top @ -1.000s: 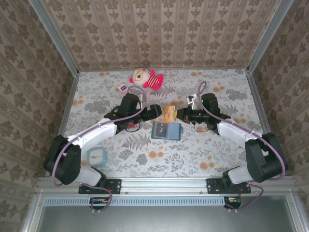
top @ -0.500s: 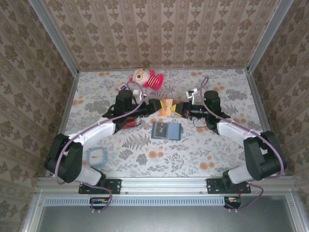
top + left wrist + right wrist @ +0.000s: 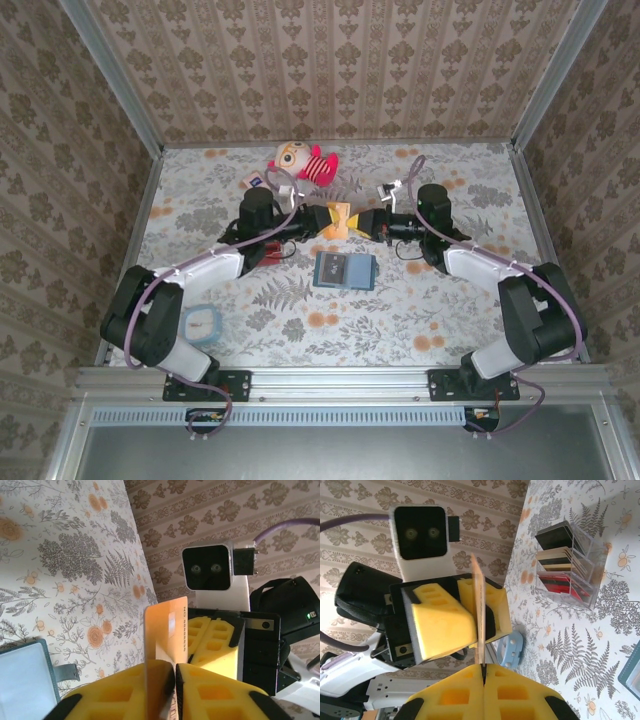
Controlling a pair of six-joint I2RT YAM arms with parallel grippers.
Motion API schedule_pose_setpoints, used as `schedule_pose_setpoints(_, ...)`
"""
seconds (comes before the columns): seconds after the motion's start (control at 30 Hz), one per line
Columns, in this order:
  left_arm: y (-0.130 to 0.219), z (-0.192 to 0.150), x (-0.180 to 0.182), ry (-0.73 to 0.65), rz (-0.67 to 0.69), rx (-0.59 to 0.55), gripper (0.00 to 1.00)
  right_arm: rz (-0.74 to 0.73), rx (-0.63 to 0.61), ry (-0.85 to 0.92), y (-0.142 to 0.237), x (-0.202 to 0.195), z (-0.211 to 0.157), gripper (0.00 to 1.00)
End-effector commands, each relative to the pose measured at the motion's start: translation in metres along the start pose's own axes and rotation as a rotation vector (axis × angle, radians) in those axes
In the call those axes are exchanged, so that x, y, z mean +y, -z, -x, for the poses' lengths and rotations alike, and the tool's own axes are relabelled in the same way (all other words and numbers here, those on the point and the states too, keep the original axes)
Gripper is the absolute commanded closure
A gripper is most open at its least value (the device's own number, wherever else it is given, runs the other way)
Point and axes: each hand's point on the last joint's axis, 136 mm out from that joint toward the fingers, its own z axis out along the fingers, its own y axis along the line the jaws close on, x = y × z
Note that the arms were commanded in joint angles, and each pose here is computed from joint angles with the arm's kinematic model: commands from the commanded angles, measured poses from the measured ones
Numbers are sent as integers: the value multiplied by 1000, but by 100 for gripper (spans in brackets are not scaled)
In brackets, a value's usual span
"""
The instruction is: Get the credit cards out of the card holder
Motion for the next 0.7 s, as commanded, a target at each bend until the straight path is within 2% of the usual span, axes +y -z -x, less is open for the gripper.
schedule_pose_setpoints(0.0, 9, 3, -17, -33, -62, -23, 85, 33, 25, 35, -4, 12, 4, 100)
schedule_pose_setpoints(0.13, 14, 2, -13, -34, -43, -37, 100, 32, 34, 28, -6, 10, 4, 100)
schedule_pose_setpoints(0.2, 16, 1, -12, -36, -37, -42, 100, 28, 39, 30, -6, 9, 4, 100)
schedule_pose_setpoints(0.23, 17, 1, -11, -40, -32, -44, 100, 22, 43, 32, -6, 8, 4, 96)
schedule_pose_setpoints(0.27, 18, 2, -10, -46, -24, -43, 100, 3, 49, 28, -6, 5, 2, 87)
schedule_pose_setpoints(0.3, 19, 2, -9, -57, -9, -43, 100, -24, 56, 26, -6, 1, 1, 73)
schedule_pose_setpoints(0.4, 25, 1, 3, -105, 98, -30, 100, -100, 54, 53, -1, -9, -3, 46)
schedule_pose_setpoints(0.5, 39, 3, 25, -155, 287, -27, 100, -167, 40, 99, 7, -13, -4, 32)
schedule_pose_setpoints(0.57, 48, 7, 29, -186, 354, -17, 100, -208, 30, 117, 12, -15, -3, 23)
schedule_pose_setpoints(0.67, 62, 16, 30, -256, 427, 2, 100, -255, -1, 154, 21, -17, -1, 16)
